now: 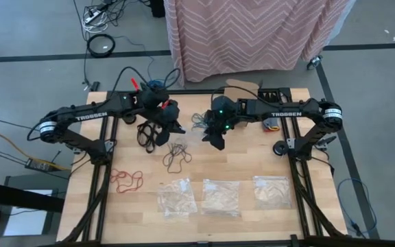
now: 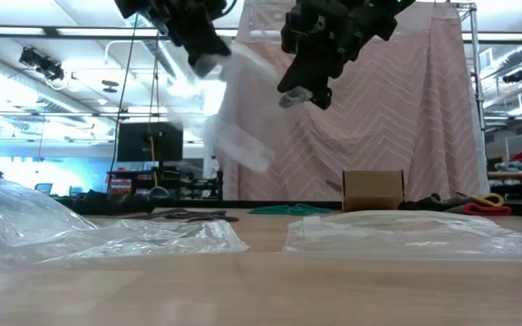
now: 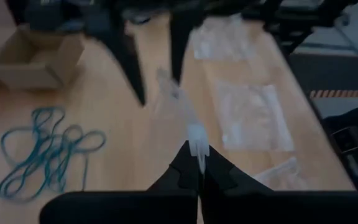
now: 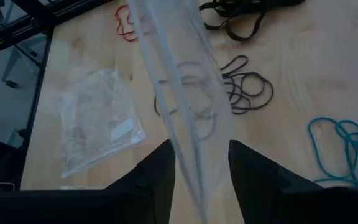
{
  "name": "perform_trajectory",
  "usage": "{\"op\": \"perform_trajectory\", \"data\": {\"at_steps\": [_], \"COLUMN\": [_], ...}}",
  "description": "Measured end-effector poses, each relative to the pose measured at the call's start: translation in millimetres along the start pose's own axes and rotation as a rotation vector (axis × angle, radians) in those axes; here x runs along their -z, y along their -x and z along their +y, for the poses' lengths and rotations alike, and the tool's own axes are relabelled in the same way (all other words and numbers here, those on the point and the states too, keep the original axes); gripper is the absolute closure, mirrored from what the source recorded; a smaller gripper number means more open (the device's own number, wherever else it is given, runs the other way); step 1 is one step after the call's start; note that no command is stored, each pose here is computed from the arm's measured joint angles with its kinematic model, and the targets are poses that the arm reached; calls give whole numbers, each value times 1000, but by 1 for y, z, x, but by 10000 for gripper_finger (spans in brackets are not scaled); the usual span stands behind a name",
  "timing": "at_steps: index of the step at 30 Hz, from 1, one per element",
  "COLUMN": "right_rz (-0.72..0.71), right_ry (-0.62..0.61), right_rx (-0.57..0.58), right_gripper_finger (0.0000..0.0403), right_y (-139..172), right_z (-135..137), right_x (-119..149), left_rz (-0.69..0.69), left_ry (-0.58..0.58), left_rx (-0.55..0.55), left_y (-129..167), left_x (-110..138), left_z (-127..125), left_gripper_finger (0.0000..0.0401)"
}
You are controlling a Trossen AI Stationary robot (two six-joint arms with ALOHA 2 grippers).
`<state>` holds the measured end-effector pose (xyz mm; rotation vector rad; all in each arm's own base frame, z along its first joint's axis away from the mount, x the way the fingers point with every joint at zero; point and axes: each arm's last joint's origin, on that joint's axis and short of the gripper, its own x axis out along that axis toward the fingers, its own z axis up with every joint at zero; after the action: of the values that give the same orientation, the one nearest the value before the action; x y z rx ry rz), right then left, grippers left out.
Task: Sort rubber bands
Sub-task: Open the top transparent zip bag
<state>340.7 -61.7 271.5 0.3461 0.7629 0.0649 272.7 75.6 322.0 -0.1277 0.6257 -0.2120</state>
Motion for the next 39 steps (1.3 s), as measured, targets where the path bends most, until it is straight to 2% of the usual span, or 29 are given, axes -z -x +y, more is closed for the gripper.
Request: {"op": "perform_trajectory", "data": {"at_steps": [4,6,8,11,19,27,31,35,39], "right_rz": [-29,-35,-34,-56,-103,-114,-57,-16,-10], "right_ry": [-1,-18,-18,-9,-27,-53,-71,-74,-47], "right_rx": [-15,-18,-39,-58,-69,-73,-52,-32,-99], "right_gripper_finger": [276,311,369,396,402,403,403,403,393], "right_y": [1,1,1,0,1,3,3,3,3], "right_z": [-1,-1,0,4,4,-1,-5,-7,-4], "right_x": [-3,-4,-4,-6,-11,-13,-7,-3,-3], "left_rz": [13,18,12,12,64,21,-24,-46,55], "left_ry": [3,3,-2,-3,-1,17,19,-20,-28], "left_rx": [-30,-66,-90,-111,-73,-4,16,19,-12], "left_y": [0,0,0,-2,-28,-60,-60,-47,-44], "left_x": [1,1,0,0,5,5,-1,-15,-8], "left_z": [1,2,3,4,14,23,22,16,16], "left_gripper_finger": [401,401,401,401,401,401,401,401,401]}}
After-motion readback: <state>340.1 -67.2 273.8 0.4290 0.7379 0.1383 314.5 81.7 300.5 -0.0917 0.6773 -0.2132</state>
